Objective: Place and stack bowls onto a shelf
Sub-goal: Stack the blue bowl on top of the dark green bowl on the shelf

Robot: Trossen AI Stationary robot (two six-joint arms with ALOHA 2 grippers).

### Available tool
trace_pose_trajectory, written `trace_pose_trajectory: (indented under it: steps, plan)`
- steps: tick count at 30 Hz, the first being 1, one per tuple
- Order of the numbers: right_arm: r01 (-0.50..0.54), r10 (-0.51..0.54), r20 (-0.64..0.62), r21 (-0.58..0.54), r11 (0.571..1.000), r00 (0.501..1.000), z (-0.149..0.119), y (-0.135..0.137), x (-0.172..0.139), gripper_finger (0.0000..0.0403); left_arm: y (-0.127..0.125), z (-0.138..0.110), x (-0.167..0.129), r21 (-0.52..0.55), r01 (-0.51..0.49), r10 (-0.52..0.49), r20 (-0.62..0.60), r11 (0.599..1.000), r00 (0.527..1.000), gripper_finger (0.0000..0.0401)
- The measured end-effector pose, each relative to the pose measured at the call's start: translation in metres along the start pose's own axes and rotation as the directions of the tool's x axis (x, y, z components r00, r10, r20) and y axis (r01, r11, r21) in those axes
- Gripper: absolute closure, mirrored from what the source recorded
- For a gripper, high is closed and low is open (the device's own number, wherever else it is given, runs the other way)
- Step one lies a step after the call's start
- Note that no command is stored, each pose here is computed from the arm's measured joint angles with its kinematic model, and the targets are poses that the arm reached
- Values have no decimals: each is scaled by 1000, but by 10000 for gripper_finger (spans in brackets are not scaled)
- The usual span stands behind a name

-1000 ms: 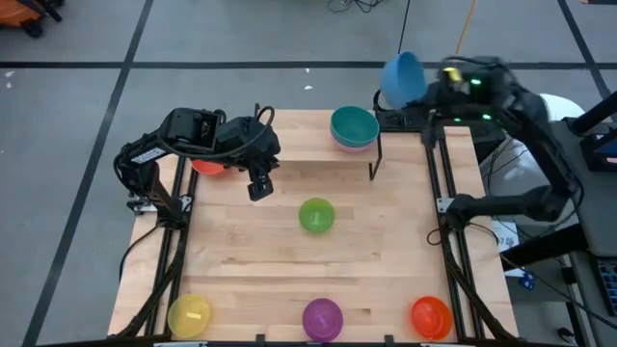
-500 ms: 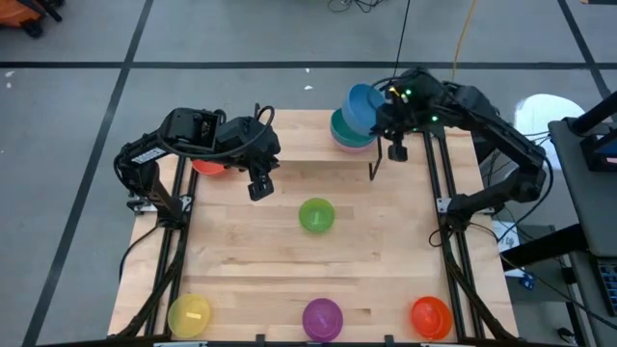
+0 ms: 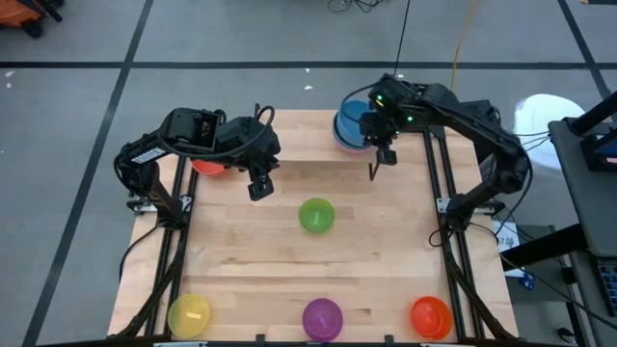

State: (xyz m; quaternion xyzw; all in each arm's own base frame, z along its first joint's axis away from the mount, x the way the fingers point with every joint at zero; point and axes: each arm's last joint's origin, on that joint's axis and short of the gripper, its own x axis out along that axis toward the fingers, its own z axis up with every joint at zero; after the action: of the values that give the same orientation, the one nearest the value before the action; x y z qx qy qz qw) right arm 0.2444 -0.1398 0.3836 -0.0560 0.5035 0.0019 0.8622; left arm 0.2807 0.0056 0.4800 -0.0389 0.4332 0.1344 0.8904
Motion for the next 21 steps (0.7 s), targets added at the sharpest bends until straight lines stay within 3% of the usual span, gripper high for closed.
trace_pose_trajectory:
  steps: [9, 21]
  plan:
    - [16, -17, -32, -23, 1000, 999, 0, -5, 7, 395, 0, 0, 0, 1, 0, 0, -1, 1000, 1000, 343]
    - [64, -66, -44, -42, 997, 997, 0, -4, 5, 318, 0, -2, 0, 7, -4, 4, -21, 1000, 1000, 343]
